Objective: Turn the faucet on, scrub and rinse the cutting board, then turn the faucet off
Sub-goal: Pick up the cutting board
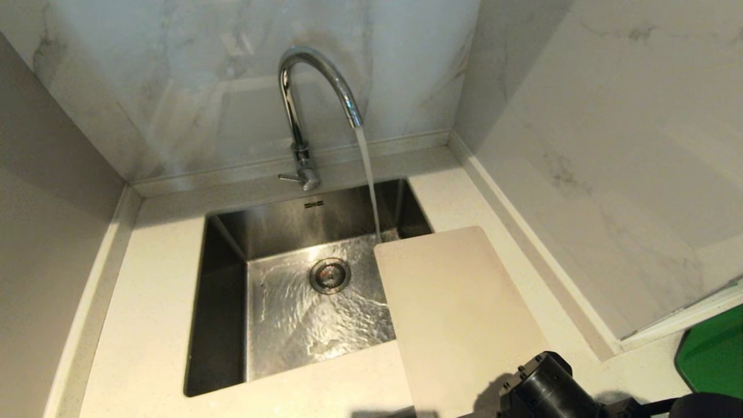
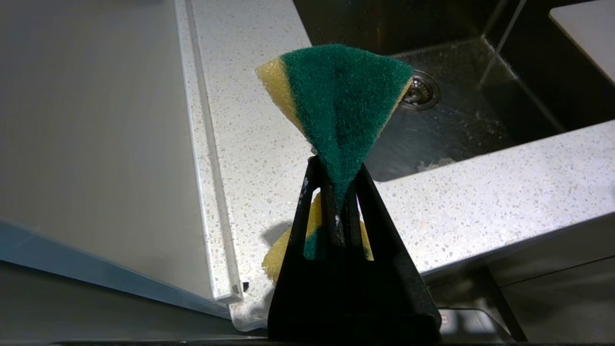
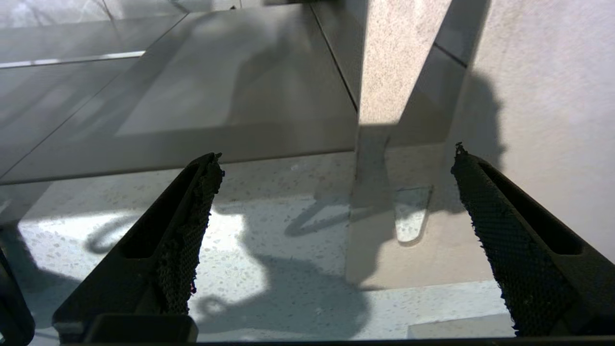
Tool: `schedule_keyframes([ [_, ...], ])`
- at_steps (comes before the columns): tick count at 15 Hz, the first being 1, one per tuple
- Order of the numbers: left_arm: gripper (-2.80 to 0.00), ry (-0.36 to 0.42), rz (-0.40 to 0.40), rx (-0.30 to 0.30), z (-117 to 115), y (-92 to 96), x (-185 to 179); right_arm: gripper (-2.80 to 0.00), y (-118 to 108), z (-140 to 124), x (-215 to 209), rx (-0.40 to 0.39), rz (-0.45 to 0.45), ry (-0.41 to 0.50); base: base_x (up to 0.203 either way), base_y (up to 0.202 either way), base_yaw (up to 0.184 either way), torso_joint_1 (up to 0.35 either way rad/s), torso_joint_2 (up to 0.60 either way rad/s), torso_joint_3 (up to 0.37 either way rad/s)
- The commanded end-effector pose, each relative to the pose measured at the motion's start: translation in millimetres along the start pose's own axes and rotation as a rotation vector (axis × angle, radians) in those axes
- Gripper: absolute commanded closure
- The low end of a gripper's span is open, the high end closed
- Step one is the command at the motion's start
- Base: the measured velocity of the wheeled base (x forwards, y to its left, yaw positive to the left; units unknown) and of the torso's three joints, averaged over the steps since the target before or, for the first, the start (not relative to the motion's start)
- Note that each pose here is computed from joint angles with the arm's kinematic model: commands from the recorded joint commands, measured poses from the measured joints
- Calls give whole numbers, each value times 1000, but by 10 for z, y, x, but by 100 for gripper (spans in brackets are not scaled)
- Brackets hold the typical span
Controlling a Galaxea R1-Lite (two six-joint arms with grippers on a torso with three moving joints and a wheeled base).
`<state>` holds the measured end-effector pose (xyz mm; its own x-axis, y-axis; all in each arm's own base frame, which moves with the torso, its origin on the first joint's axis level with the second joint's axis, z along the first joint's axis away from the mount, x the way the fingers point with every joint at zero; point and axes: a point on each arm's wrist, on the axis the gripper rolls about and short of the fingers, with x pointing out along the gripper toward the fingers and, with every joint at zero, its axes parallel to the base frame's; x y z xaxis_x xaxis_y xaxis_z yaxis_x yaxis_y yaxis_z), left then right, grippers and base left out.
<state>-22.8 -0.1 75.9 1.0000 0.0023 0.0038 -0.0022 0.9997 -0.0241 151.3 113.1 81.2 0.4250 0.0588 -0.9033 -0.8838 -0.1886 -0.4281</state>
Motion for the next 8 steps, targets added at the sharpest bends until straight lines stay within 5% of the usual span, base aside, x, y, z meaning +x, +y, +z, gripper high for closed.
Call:
schedule_keyframes([
  [1, 0, 2, 2, 0, -3, 0, 2, -280, -31, -3, 130, 9, 23, 20, 0, 0, 0, 0, 0, 0],
  [8, 0, 4, 2, 0, -7, 0, 3, -280, -50, -23, 232, 27, 49, 39, 0, 0, 0, 0, 0, 0],
])
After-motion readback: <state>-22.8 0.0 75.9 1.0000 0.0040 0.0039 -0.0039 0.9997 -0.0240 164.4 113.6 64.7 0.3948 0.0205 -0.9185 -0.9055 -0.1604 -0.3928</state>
